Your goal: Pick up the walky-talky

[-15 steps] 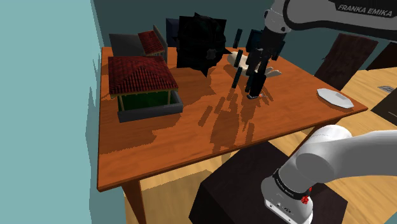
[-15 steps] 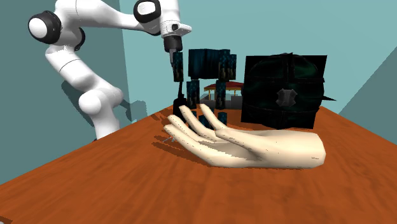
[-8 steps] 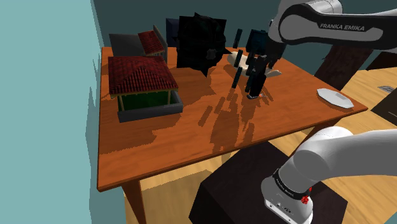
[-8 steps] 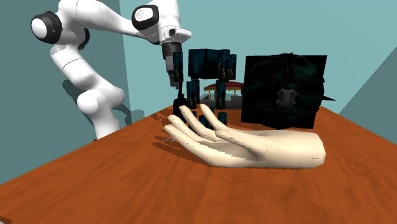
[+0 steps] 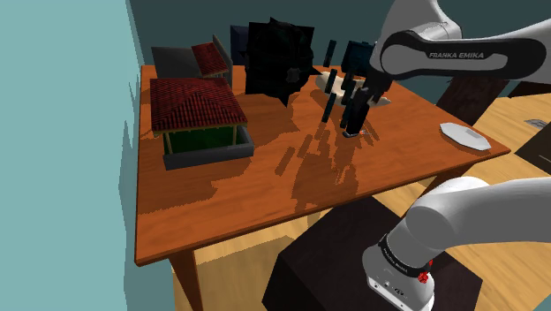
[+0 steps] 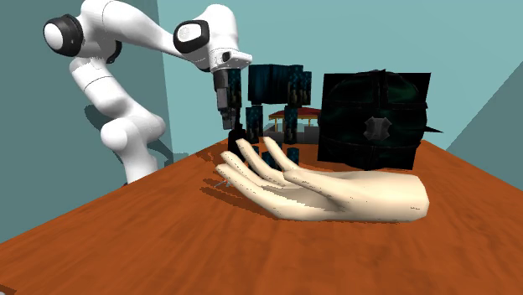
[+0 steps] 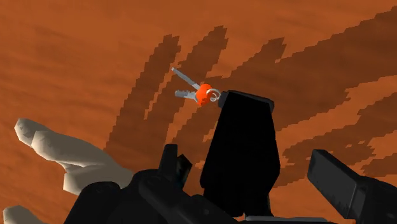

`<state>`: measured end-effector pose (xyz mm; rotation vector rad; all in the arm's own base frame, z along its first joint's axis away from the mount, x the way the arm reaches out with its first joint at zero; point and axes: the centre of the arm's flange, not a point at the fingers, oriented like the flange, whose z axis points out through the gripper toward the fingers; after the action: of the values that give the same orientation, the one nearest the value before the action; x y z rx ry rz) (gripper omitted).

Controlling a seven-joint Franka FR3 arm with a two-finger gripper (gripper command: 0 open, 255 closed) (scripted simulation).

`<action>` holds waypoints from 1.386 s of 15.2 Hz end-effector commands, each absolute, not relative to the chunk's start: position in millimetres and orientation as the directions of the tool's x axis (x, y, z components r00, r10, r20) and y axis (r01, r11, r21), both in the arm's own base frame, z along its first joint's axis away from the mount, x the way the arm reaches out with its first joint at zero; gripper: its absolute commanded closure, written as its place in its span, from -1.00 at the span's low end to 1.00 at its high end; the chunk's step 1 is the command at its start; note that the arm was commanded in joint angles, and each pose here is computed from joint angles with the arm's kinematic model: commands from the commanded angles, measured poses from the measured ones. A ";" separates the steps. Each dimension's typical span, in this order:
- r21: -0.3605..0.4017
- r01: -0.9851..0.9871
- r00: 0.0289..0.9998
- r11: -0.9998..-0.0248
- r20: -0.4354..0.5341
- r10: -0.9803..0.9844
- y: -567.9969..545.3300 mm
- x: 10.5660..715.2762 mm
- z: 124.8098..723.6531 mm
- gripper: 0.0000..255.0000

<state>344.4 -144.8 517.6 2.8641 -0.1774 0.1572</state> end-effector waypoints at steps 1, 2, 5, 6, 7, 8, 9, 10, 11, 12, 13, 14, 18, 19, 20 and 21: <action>0.257 -0.136 0.987 -0.957 0.124 -0.106 -144.3 343.1 507.4 -1.00; 0.257 -0.136 0.987 -0.957 0.124 -0.106 -144.3 343.1 504.4 -1.00; 0.257 -0.136 0.987 -0.957 0.124 -0.106 -144.9 343.0 504.8 1.00; 0.257 -0.136 0.987 -0.957 0.124 -0.106 -144.9 343.0 504.8 1.00; 0.257 -0.136 0.987 -0.957 0.124 -0.106 -144.9 343.0 504.8 1.00; 0.257 -0.136 0.987 -0.957 0.124 -0.106 -144.9 343.0 504.8 1.00; 0.257 -0.136 0.987 -0.957 0.124 -0.106 -144.9 343.0 504.8 1.00; 0.257 -0.136 0.987 -0.957 0.124 -0.106 -144.9 343.1 504.8 1.00; 0.257 -0.136 0.987 -0.957 0.124 -0.106 -144.9 343.1 504.8 1.00; 0.257 -0.136 0.987 -0.957 0.124 -0.106 -144.9 343.0 504.8 1.00; 0.257 -0.136 0.987 -0.957 0.124 -0.106 -144.3 343.1 504.4 1.00; 0.257 -0.136 0.987 -0.957 0.124 -0.106 -144.3 343.1 509.7 1.00; 0.257 -0.136 0.987 -0.957 0.124 -0.106 -144.3 343.1 530.8 1.00; 0.257 -0.136 0.987 -0.957 0.124 -0.106 -144.3 343.1 536.1 1.00; 0.257 -0.136 0.987 -0.957 0.124 -0.106 -144.3 343.1 541.4 1.00; 0.257 -0.136 0.987 -0.957 0.124 -0.106 -144.3 343.1 546.6 1.00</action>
<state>343.0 -144.7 541.1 2.8638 -0.1777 0.1581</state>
